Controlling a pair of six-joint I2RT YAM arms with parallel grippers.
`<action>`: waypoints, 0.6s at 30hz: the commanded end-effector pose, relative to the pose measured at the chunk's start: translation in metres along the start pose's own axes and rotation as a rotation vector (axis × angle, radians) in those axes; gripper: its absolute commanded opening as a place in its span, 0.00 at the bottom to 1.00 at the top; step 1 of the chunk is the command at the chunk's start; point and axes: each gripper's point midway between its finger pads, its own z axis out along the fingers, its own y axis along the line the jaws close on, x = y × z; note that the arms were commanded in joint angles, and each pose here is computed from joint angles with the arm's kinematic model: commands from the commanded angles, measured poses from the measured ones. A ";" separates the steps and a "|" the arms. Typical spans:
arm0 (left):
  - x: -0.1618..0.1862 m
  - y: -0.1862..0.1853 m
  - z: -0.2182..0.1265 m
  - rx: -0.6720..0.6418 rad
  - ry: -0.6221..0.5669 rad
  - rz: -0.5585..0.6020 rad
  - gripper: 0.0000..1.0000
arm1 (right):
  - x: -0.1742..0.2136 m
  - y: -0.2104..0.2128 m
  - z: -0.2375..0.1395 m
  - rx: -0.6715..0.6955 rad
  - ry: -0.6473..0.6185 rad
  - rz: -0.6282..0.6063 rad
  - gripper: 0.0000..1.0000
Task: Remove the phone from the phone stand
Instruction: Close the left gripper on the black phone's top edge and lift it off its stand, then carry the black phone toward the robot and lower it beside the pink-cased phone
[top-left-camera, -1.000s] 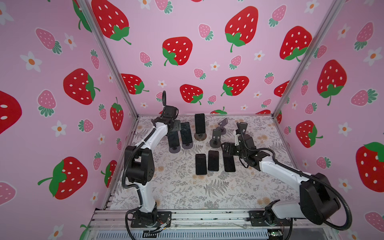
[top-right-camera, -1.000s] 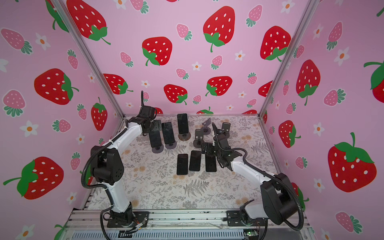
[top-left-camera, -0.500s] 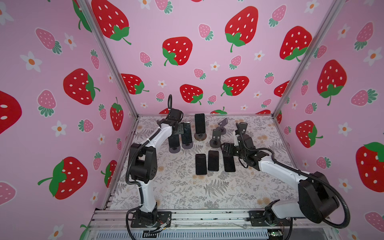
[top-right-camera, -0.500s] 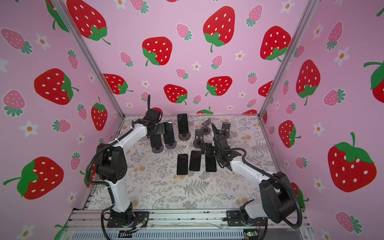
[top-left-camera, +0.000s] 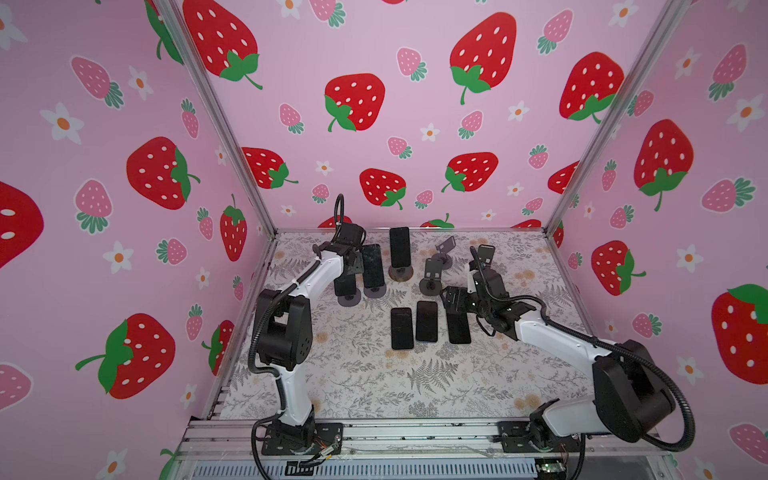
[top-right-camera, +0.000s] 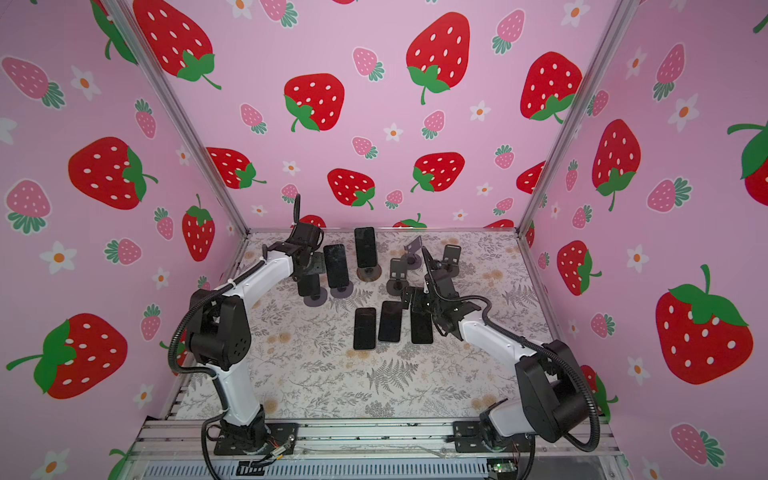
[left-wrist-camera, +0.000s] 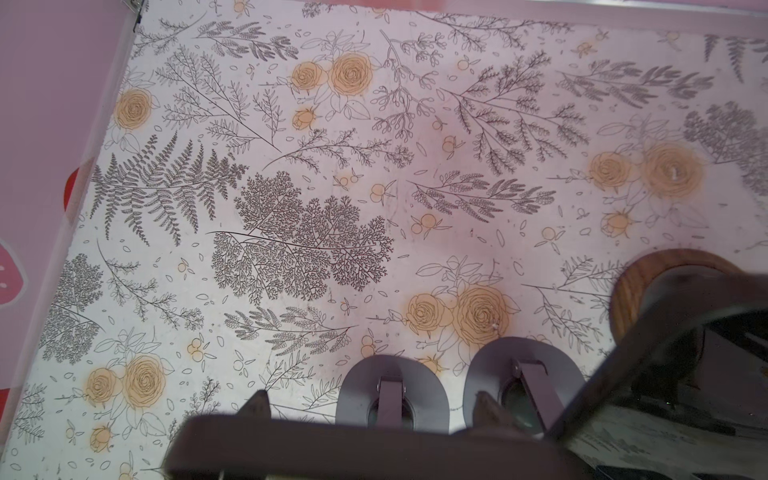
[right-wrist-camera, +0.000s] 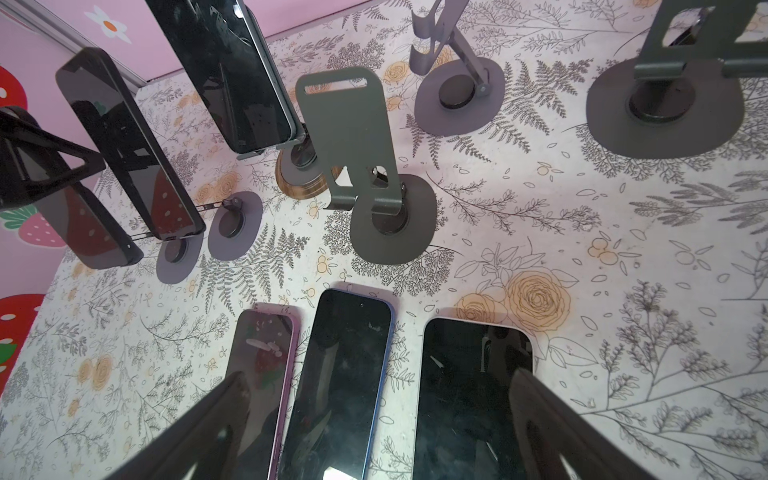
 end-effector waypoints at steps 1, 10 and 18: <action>-0.013 0.003 -0.022 0.013 -0.049 -0.018 0.73 | -0.009 0.006 -0.001 -0.008 -0.022 0.015 1.00; -0.013 0.006 -0.052 0.061 -0.057 -0.013 0.70 | -0.011 0.002 -0.005 0.015 -0.030 0.014 1.00; 0.017 -0.006 -0.085 0.168 -0.012 0.006 0.69 | -0.021 -0.001 -0.009 0.045 -0.067 0.020 1.00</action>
